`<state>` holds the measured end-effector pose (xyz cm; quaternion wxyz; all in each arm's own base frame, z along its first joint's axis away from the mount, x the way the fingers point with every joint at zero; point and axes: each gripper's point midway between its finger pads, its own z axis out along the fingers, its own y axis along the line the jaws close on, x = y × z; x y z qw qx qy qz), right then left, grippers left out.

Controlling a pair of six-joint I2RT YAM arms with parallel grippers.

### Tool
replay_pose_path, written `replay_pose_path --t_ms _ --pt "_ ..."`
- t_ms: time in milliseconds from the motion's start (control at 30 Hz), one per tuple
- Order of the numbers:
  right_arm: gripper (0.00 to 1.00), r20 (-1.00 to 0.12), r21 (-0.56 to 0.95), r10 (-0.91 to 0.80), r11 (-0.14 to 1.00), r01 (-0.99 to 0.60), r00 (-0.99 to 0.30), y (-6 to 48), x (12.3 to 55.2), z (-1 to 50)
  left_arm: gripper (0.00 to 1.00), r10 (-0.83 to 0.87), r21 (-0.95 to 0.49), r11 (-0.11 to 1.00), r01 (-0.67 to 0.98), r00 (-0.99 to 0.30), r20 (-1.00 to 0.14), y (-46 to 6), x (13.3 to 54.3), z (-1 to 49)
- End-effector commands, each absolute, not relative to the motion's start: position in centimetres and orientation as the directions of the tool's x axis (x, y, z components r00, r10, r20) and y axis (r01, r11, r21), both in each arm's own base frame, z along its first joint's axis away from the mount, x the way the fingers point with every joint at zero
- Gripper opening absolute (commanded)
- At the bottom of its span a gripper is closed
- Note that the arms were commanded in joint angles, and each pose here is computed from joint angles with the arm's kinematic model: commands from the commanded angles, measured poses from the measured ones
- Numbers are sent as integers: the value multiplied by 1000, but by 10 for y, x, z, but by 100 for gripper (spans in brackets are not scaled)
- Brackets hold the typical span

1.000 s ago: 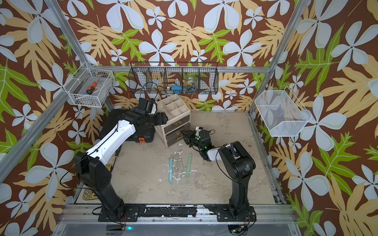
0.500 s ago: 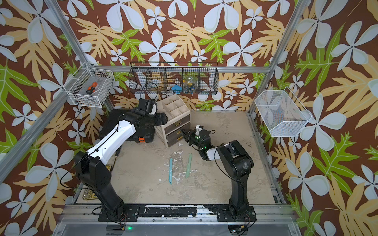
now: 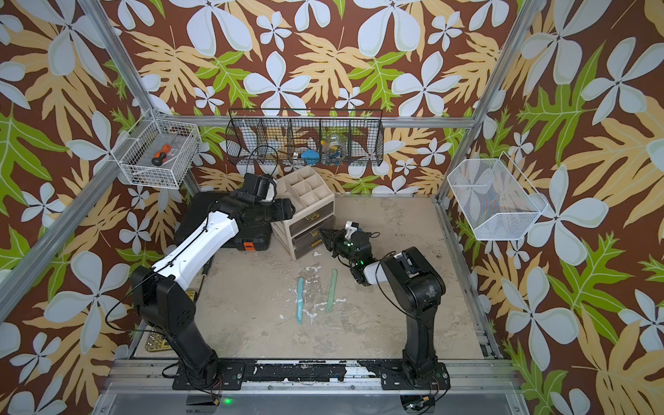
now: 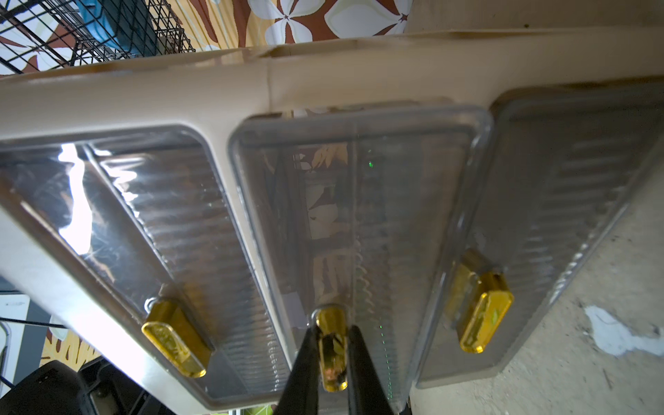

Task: Place the fruit knives into the drawer by color
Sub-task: Open the drawer in the storage box.

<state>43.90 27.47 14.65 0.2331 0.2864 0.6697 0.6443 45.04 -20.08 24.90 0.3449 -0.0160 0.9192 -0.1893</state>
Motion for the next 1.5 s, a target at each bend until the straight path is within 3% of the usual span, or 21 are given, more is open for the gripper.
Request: replay_pose_path --t_ms 0,833,933,1067,1233,1333,1467 --pt "12 73 996 677 -11 88 -732 271 431 150 81 -150 -360 927 107 -773 -616 -201 449 246" --pt "12 82 991 668 27 134 -740 234 388 144 82 -151 -353 929 106 -764 -628 -201 452 251" --pt "20 89 989 667 29 146 -739 232 387 143 82 -151 -353 929 107 -762 -629 -200 452 252" --pt "44 92 989 671 27 148 -735 229 382 145 82 -152 -354 929 106 -764 -627 -200 452 251" --pt "52 86 988 672 37 149 -735 224 371 149 82 -153 -358 927 108 -764 -627 -201 451 252" --pt "53 43 977 647 131 167 -762 223 358 145 83 -152 -357 928 109 -763 -628 -200 450 253" --pt "54 -107 910 574 386 153 -812 216 339 133 88 -147 -357 927 115 -764 -628 -199 444 254"
